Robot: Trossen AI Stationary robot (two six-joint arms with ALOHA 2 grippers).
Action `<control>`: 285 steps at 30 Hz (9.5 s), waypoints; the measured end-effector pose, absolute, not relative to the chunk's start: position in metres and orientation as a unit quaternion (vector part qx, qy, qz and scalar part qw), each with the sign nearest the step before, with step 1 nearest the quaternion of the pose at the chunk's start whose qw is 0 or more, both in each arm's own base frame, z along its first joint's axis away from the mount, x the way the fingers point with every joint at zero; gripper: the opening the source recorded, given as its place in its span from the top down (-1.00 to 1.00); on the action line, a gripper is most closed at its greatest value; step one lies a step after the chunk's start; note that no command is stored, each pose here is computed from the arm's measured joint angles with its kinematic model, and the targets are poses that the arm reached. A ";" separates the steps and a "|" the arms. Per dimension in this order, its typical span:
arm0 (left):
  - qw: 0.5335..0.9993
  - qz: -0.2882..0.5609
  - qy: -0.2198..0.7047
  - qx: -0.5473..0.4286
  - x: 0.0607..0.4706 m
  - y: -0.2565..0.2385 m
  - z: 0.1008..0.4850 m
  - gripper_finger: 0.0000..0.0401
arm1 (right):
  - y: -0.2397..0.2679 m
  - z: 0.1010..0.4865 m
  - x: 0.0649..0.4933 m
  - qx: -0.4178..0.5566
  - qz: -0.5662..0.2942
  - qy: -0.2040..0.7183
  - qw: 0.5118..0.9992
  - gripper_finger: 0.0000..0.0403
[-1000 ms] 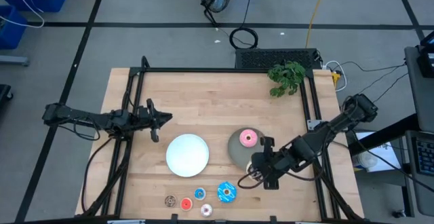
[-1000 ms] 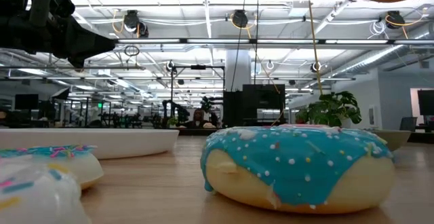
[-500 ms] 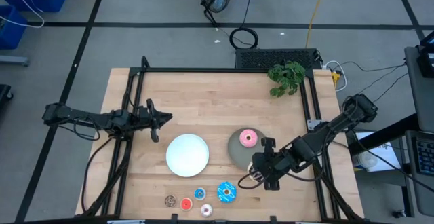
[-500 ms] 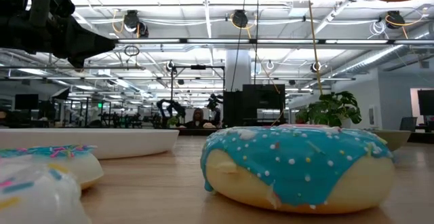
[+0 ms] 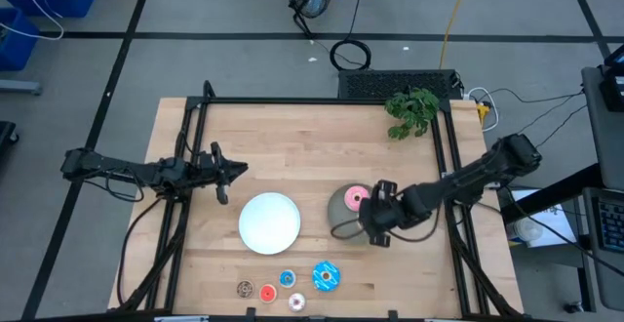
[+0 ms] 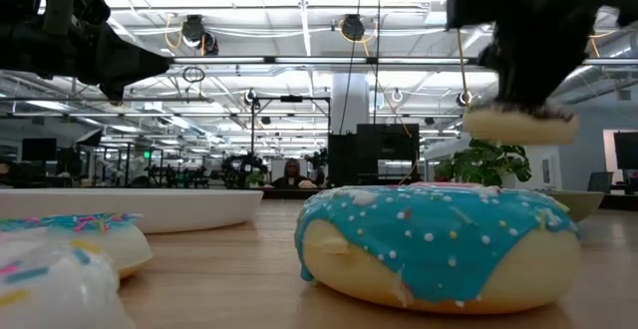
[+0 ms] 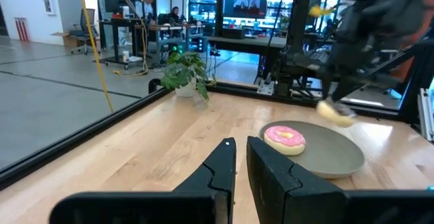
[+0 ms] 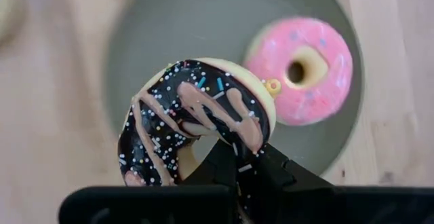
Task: Pick & Place donuts
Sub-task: Put the big black donut on the gray plate, then put the big blue donut on the gray plate
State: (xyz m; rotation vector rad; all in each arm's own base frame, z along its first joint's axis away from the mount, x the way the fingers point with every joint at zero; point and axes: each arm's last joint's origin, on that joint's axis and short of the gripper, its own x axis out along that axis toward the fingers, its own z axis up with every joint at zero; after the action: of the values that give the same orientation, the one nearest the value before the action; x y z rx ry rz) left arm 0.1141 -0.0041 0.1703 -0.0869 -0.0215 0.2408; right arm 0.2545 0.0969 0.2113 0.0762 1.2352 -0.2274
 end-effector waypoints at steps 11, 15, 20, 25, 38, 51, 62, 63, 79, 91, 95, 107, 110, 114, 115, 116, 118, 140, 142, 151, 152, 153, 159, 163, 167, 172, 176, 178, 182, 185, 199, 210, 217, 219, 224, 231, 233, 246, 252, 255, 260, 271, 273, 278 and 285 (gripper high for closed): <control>0.992 0.120 -0.006 -0.042 0.114 -0.004 0.169 0.79 | 0.067 0.167 0.246 0.140 -0.058 0.625 0.766 0.97; 0.992 0.120 -0.006 -0.042 0.114 -0.004 0.169 0.79 | 0.059 0.161 0.244 0.152 -0.076 0.630 0.758 0.97; 0.992 0.120 -0.007 -0.042 0.114 -0.004 0.170 0.79 | 0.055 0.161 0.247 0.157 -0.078 0.623 0.763 0.93; 0.992 0.120 -0.007 -0.042 0.114 -0.004 0.170 0.79 | 0.056 0.162 0.248 0.165 -0.067 0.621 0.763 0.79; 0.992 0.120 -0.006 -0.033 0.114 -0.004 0.170 0.79 | 0.056 0.162 0.247 0.170 -0.071 0.622 0.761 0.00; 0.992 0.120 -0.006 -0.033 0.114 -0.004 0.170 0.79 | 0.059 0.197 0.265 0.141 -0.045 0.605 0.782 -0.28; 0.992 0.120 0.003 -0.031 0.114 -0.004 0.168 0.79 | 0.107 0.275 0.252 0.092 0.017 0.454 0.886 0.11; 0.992 0.120 0.003 -0.031 0.114 -0.004 0.168 0.79 | 0.112 0.282 0.245 0.074 0.019 0.436 0.897 0.19; 0.992 0.120 0.005 -0.028 0.114 -0.004 0.168 0.79 | 0.107 0.268 0.139 0.004 0.108 0.124 0.986 0.99; 0.992 0.121 0.005 -0.027 0.114 -0.004 0.167 0.79 | 0.080 0.191 0.107 0.047 0.159 -0.017 0.986 1.00; 0.991 0.133 0.002 -0.027 0.114 -0.003 0.168 0.79 | 0.077 0.179 0.103 0.056 0.157 -0.029 0.986 1.00; 0.989 0.146 0.002 -0.027 0.114 -0.003 0.168 0.79 | 0.076 0.181 0.103 0.037 0.142 -0.044 0.988 1.00; 0.989 0.146 0.002 -0.028 0.114 -0.003 0.168 0.79 | 0.072 0.180 0.105 0.041 0.058 -0.038 0.997 1.00; 0.989 0.146 0.001 -0.028 0.114 -0.003 0.168 0.79 | 0.077 0.189 0.112 0.028 0.027 -0.011 0.999 1.00; 0.989 0.146 0.001 -0.027 0.114 -0.003 0.168 0.79 | 0.080 0.193 0.116 0.024 0.027 -0.001 0.999 1.00; 0.989 0.146 0.001 -0.027 0.114 -0.003 0.168 0.79 | 0.084 0.198 0.120 0.018 0.026 0.011 0.999 1.00; 0.988 0.150 0.000 -0.027 0.114 -0.002 0.168 0.79 | 0.092 0.209 0.131 0.002 0.023 0.037 0.999 1.00; 0.987 0.159 0.001 -0.026 0.113 -0.002 0.168 0.79 | 0.165 0.289 0.349 -0.026 0.072 0.394 0.916 1.00; 0.987 0.159 0.002 -0.023 0.113 -0.002 0.168 0.79 | 0.172 0.287 0.364 -0.032 0.080 0.424 0.902 1.00; 0.987 0.156 0.001 -0.028 0.114 -0.002 0.168 0.79 | 0.192 0.243 0.395 -0.059 0.105 0.476 0.871 1.00; 0.987 0.156 0.001 -0.029 0.114 -0.002 0.168 0.79 | 0.193 0.238 0.397 -0.061 0.100 0.481 0.869 1.00; 0.987 0.155 0.001 -0.029 0.114 -0.002 0.168 0.79 | 0.194 0.232 0.398 -0.060 0.097 0.490 0.864 1.00; 0.987 0.155 0.000 -0.032 0.114 -0.002 0.168 0.79 | 0.196 0.205 0.400 -0.072 0.120 0.538 0.831 0.93; 0.987 0.155 0.000 -0.040 0.114 -0.002 0.168 0.79 | 0.205 0.199 0.397 -0.087 0.143 0.537 0.827 0.79; 0.987 0.154 0.000 -0.042 0.114 -0.002 0.168 0.79 | 0.214 0.201 0.395 -0.088 0.153 0.526 0.832 0.56; 0.987 0.154 -0.001 -0.043 0.114 -0.002 0.168 0.79 | 0.221 0.202 0.395 -0.093 0.154 0.510 0.841 0.21; 0.987 0.154 -0.001 -0.043 0.114 -0.002 0.168 0.79 | 0.220 0.197 0.396 -0.099 0.158 0.498 0.847 0.03; 0.987 0.154 -0.001 -0.043 0.114 -0.002 0.168 0.79 | 0.221 0.195 0.397 -0.105 0.164 0.491 0.849 -0.01; 0.987 0.154 0.000 -0.043 0.114 -0.002 0.168 0.79 | 0.219 0.185 0.395 -0.110 0.166 0.489 0.849 -0.04; 0.987 0.154 0.001 -0.041 0.114 -0.002 0.168 0.79 | 0.218 0.177 0.392 -0.100 0.157 0.503 0.844 -0.04; 0.987 0.154 0.003 -0.041 0.114 -0.002 0.167 0.79 | 0.206 0.140 0.380 -0.077 0.135 0.519 0.841 -0.01; 0.987 0.154 0.003 -0.040 0.114 -0.002 0.167 0.79 | 0.199 0.131 0.380 -0.072 0.132 0.512 0.846 0.09; 0.987 0.154 0.003 -0.040 0.114 -0.002 0.167 0.79 | 0.198 0.132 0.380 -0.070 0.132 0.510 0.847 0.69; 0.987 0.154 0.003 -0.040 0.114 -0.002 0.167 0.79 | 0.197 0.138 0.379 -0.073 0.136 0.507 0.848 0.88; 0.987 0.154 0.004 -0.040 0.114 -0.002 0.167 0.79 | 0.195 0.169 0.374 -0.061 0.150 0.483 0.860 0.89; 0.987 0.154 0.007 -0.040 0.114 -0.002 0.166 0.79 | 0.190 0.241 0.343 -0.051 0.167 0.444 0.879 0.96; 0.987 0.154 0.007 -0.040 0.114 -0.002 0.166 0.79 | 0.190 0.265 0.330 -0.055 0.183 0.421 0.887 0.96; 0.987 0.156 0.012 -0.040 0.113 -0.002 0.165 0.79 | 0.133 0.314 0.214 0.008 0.137 0.247 0.959 0.96; 0.987 0.158 0.012 -0.040 0.113 -0.002 0.165 0.79 | 0.105 0.275 0.172 0.076 0.128 0.198 0.969 0.96; 0.986 0.159 0.012 -0.040 0.113 -0.002 0.165 0.79 | 0.096 0.256 0.158 0.094 0.134 0.164 0.973 0.96; 0.986 0.159 0.012 -0.040 0.113 -0.002 0.165 0.79 | 0.084 0.230 0.141 0.105 0.140 0.135 0.975 0.96; 0.986 0.159 0.013 -0.040 0.113 -0.002 0.165 0.79 | 0.069 0.182 0.118 0.134 0.149 0.079 0.976 0.96; 0.986 0.159 0.012 -0.040 0.113 -0.002 0.165 0.79 | 0.067 0.176 0.115 0.143 0.150 0.070 0.976 0.96; 0.986 0.164 0.012 -0.033 0.113 -0.002 0.166 0.79 | 0.065 0.169 0.113 0.148 0.149 0.066 0.975 0.96; 0.986 0.164 0.013 -0.034 0.113 -0.002 0.165 0.79 | 0.064 0.170 0.113 0.145 0.137 0.061 0.978 0.96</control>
State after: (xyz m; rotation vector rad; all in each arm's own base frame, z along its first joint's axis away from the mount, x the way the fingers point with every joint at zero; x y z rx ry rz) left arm 0.1133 -0.0017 0.1654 -0.0693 0.0256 0.3290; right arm 0.1127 0.0644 0.1697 0.2915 0.1236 0.2758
